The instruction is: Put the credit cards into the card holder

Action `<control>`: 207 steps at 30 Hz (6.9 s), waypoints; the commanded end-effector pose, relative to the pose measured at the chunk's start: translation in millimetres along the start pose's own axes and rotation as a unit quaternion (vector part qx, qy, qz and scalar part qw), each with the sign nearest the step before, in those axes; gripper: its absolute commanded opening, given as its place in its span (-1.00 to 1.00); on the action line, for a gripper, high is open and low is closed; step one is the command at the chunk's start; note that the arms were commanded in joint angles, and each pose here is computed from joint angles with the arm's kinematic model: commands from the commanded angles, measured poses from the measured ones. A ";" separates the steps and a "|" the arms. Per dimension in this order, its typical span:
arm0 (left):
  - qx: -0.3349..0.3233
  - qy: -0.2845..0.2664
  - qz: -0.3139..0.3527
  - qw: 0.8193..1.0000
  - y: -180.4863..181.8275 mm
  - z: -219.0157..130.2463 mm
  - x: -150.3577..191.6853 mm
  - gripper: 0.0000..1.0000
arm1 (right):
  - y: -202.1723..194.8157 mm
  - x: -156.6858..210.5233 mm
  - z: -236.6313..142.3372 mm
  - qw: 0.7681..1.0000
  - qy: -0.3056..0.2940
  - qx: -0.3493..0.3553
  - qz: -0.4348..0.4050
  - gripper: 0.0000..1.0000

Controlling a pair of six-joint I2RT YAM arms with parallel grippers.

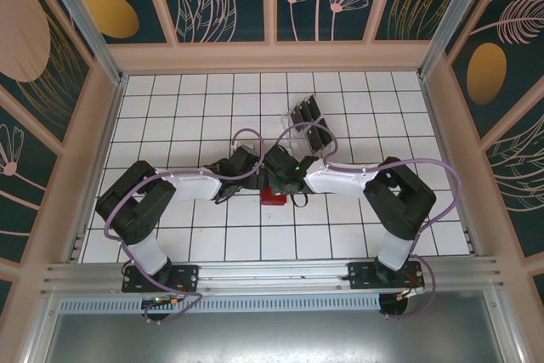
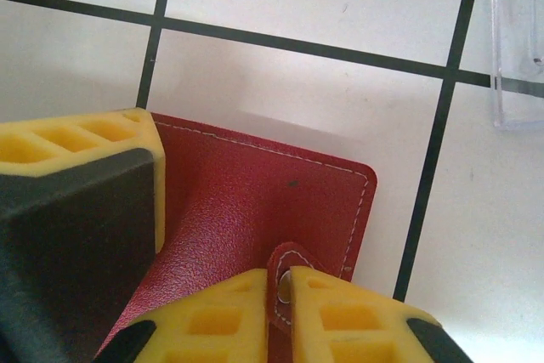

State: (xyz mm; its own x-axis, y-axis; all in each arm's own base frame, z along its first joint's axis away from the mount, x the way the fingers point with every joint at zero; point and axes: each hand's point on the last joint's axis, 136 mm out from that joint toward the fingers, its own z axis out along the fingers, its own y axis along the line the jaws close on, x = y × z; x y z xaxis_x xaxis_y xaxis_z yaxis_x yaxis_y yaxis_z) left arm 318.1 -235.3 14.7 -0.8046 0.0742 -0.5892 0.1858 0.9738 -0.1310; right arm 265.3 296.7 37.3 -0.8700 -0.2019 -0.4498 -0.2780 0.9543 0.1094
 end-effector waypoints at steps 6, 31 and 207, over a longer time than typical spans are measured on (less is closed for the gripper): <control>0.001 0.084 0.016 0.996 6.4 14.2 49.6 0.97 | 6.4 -7.8 -6.5 1.000 -0.012 0.003 -0.003 -0.98; 0.001 0.084 0.015 0.996 7.1 14.4 50.4 0.97 | 9.4 22.7 5.7 0.999 0.028 -0.024 0.009 -1.00; 0.035 0.004 -0.070 0.997 32.3 -34.7 -35.3 0.97 | -3.8 -44.7 -28.9 0.996 0.020 -0.014 0.090 -0.13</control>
State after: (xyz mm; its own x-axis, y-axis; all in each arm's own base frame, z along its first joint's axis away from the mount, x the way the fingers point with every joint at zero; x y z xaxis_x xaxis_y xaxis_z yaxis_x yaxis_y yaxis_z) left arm 338.5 -197.2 74.2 -0.7833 -0.1199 -0.6100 0.0646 0.9602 -0.2718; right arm 299.6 307.7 95.3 -0.9182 0.0591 -0.3917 -0.1029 0.9192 0.3801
